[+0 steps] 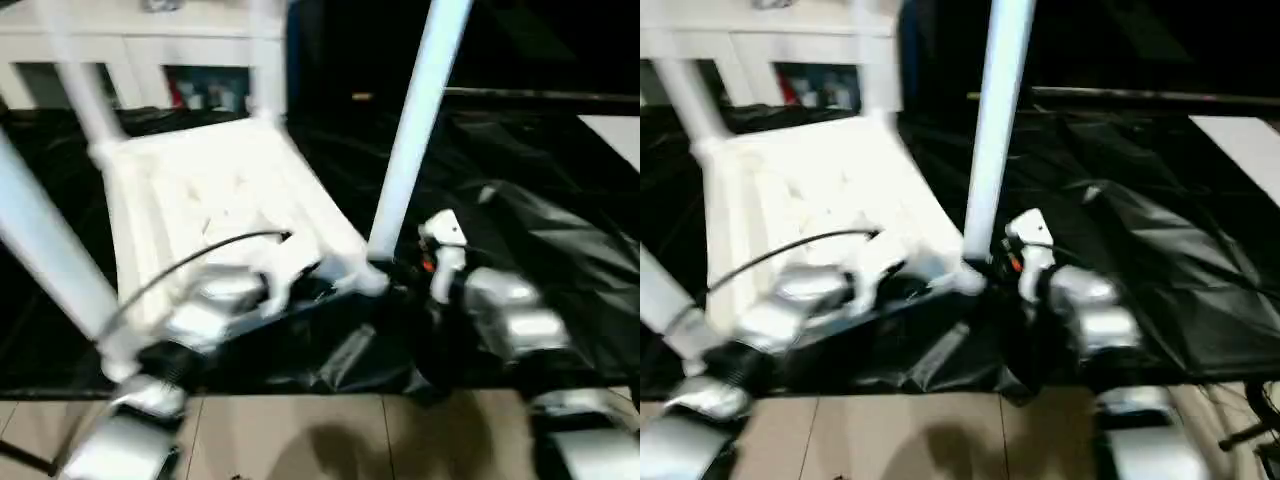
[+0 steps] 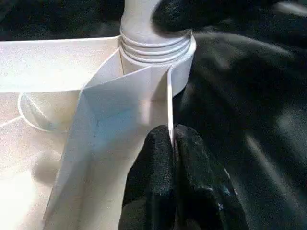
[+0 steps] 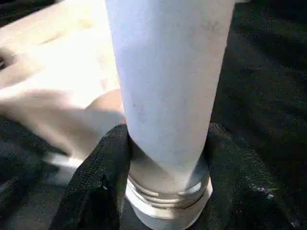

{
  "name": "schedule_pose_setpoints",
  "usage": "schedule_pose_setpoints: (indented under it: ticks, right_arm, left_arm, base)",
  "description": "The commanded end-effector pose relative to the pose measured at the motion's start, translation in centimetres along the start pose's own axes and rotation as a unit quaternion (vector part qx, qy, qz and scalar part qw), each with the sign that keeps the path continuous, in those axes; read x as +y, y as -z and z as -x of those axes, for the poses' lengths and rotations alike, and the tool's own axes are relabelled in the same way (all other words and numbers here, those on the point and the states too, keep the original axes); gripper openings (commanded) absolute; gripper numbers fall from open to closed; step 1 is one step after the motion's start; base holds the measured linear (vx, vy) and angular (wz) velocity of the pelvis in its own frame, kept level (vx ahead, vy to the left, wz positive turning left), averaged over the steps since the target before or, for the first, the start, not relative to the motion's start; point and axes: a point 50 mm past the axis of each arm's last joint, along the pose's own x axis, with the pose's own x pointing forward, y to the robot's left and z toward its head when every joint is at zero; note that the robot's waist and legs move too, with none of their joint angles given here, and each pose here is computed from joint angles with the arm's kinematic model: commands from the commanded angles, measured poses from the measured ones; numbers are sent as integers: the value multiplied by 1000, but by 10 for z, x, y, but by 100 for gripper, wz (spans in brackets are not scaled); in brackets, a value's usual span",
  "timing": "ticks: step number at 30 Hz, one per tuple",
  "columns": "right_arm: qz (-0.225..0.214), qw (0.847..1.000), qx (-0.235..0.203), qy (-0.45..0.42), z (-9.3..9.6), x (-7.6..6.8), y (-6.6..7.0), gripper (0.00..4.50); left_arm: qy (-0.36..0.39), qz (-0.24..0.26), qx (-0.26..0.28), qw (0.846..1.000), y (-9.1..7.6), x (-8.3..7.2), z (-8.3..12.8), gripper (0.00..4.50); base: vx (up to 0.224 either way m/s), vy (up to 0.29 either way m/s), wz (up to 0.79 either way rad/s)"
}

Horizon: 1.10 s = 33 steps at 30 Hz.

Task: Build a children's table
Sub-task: Rotate leg to tighten

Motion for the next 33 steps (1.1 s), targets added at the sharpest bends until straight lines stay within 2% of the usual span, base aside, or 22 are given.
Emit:
schedule_pose_setpoints:
  ticks: [1,3,6,8,9,10,13,14,18,19,20,22,24,29,32,33]
  right_arm:
    - [-44,997,49,48,-7,7,23,199]
    - [-54,994,42,82,-12,12,23,199]
    - [-32,997,24,64,-23,28,17,199]
    - [-31,998,8,46,-25,33,13,199]
    - [-32,999,0,36,-25,35,12,255]
    - [-32,999,-9,29,-24,35,9,269]
    - [-33,999,-21,8,-22,32,4,275]
    - [-29,999,-23,-5,-20,30,2,304]
    - [14,998,-11,-58,-12,23,-3,331]
    - [47,994,1,-95,-3,15,-6,331]
    - [59,992,9,-115,2,11,-8,331]
    - [64,990,13,-127,5,9,-8,331]
    - [82,981,30,-171,15,3,-11,331]
    - [91,969,54,-222,25,0,-10,331]
    - [94,966,60,-232,25,1,-8,295]
    - [94,965,62,-236,25,1,-8,295]
  left_arm:
    - [-14,14,-8,1000,-6,-6,-12,0]
    - [-24,11,-8,1000,-11,-8,-17,0]
    - [-21,-10,-1,1000,-14,-13,-24,0]
    - [-17,-13,1,1000,-12,-13,-24,0]
    - [-14,-15,2,1000,-12,-14,-23,0]
    - [-11,-17,1,1000,-11,-13,-22,0]
    - [0,-26,-2,1000,-9,-12,-18,0]
    - [6,-29,-4,1000,-8,-11,-16,0]
    - [31,-34,-11,999,-5,-9,-7,0]
    - [60,-42,-22,997,-3,-9,0,0]
    - [76,-43,-24,996,-1,-10,5,0]
    - [87,-44,-24,995,1,-10,8,0]
    - [122,-53,-19,991,8,-11,19,0]
    - [133,-48,-9,990,17,-8,33,0]
    - [138,-46,-8,989,19,-8,36,0]
    - [141,-46,-8,989,19,-8,38,0]
  base:
    - [0,0,0]
    - [0,0,0]
    - [0,0,0]
    - [0,0,0]
    - [0,0,0]
    - [0,0,0]
    - [0,0,0]
    - [0,0,0]
    - [0,0,0]
    - [0,0,0]
    - [0,0,0]
    - [0,0,0]
    - [0,0,0]
    - [0,0,0]
    - [0,0,0]
    - [0,0,0]
